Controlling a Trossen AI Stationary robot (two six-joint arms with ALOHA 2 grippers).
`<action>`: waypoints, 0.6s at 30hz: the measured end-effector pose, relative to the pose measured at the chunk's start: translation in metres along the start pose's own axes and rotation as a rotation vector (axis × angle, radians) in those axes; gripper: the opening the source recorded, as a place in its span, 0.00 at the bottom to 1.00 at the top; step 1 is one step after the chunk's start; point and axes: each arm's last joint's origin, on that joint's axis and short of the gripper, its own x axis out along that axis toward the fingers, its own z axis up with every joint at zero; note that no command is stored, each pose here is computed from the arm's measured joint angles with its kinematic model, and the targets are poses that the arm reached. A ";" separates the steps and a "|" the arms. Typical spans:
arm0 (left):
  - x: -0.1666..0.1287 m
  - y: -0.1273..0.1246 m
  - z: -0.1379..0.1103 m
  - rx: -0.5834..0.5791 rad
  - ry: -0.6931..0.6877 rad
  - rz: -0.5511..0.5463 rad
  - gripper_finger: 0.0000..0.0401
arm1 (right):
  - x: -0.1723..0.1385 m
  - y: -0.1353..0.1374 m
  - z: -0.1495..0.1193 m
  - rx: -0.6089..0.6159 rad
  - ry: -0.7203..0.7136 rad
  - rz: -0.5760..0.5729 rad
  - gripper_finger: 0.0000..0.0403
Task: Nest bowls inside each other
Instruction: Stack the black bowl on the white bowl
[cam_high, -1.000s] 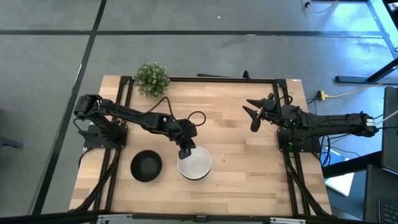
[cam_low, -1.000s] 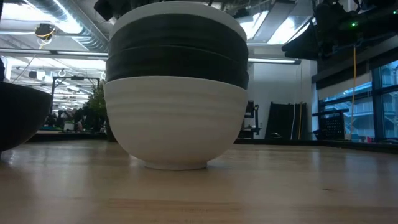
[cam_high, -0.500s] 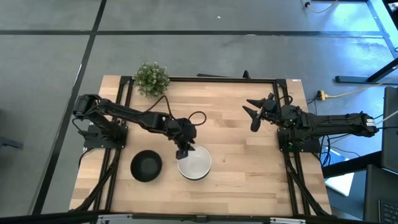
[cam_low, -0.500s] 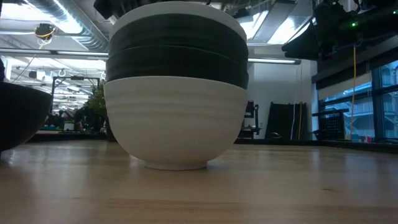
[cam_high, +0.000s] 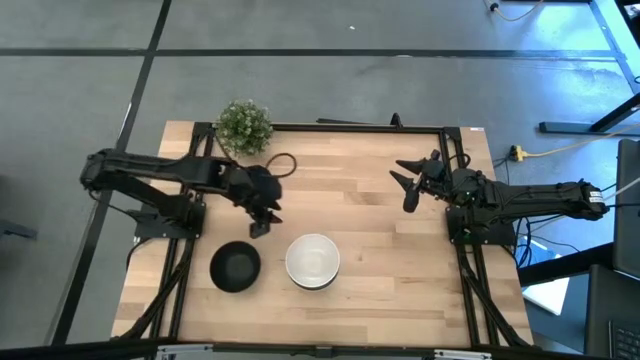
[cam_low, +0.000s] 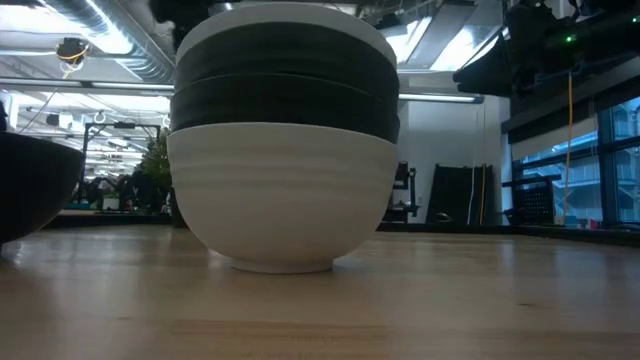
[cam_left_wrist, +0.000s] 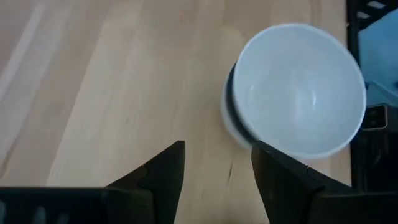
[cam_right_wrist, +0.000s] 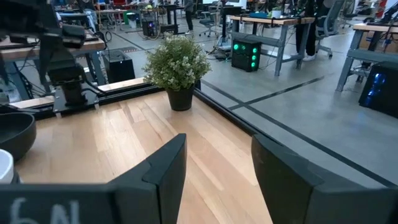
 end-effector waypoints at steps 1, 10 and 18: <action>-0.005 0.000 -0.003 -0.015 0.007 0.013 0.45 | 0.000 0.000 0.000 0.001 0.000 0.002 0.45; -0.017 -0.012 -0.046 0.104 0.341 0.088 0.45 | 0.000 0.000 0.000 0.007 0.000 0.011 0.45; 0.004 -0.021 -0.068 0.185 0.383 0.054 0.45 | 0.000 0.000 0.000 0.030 0.000 0.013 0.45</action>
